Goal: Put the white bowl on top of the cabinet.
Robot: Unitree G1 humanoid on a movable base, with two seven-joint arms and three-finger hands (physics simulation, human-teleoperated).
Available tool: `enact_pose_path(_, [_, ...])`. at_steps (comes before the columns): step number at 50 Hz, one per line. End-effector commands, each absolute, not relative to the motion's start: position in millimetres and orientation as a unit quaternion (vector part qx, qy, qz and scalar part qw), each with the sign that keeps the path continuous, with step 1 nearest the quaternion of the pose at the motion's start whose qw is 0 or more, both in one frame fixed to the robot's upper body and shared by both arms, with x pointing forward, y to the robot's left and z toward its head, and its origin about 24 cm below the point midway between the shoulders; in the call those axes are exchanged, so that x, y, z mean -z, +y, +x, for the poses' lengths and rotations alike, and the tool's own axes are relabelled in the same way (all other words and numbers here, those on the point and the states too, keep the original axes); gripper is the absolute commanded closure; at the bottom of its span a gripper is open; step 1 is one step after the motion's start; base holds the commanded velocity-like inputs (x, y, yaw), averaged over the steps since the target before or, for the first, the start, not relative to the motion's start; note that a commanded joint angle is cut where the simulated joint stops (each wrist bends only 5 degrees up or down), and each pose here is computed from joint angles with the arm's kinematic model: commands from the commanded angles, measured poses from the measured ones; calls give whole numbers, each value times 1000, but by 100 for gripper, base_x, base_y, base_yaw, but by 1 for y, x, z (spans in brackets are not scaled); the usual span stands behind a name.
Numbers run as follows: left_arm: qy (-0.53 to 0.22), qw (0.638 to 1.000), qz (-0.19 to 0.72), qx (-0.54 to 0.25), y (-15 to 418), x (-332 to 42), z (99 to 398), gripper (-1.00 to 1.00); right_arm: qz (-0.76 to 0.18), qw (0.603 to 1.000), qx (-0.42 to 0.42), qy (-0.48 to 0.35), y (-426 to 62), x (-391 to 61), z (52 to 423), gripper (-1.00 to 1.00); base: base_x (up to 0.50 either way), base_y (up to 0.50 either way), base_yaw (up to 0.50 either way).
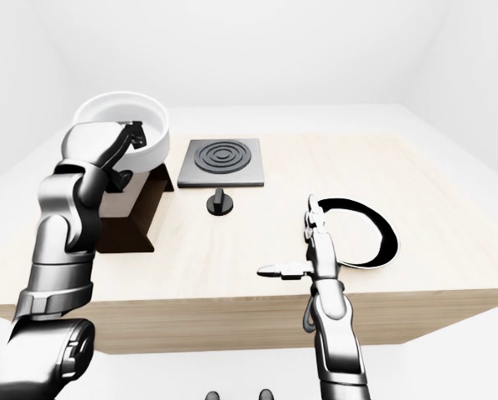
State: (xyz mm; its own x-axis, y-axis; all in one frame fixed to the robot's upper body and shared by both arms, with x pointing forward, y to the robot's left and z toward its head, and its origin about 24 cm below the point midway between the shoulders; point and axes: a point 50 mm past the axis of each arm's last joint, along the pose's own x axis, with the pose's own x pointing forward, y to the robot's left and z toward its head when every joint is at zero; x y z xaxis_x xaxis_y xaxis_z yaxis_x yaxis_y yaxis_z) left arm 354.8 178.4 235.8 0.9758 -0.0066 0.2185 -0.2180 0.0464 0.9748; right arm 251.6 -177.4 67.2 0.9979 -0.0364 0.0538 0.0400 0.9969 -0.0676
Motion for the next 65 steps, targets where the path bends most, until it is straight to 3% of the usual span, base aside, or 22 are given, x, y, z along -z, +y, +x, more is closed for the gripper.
enact_pose_path(1, [-90,707,691,-120,200,-251,344,100,-35,999,19,-20,-177,-64,252,-100,0,0,0])
enact_pose_path(33, [-58,713,682,-153,243,-247,342,100,-36,999,18,-23,-176,-65,249,-100,0,0,0])
enact_pose_path(65, [-52,764,618,-179,263,-222,368,100,-38,999,16,-16,-175,-62,251,-100,0,0,0])
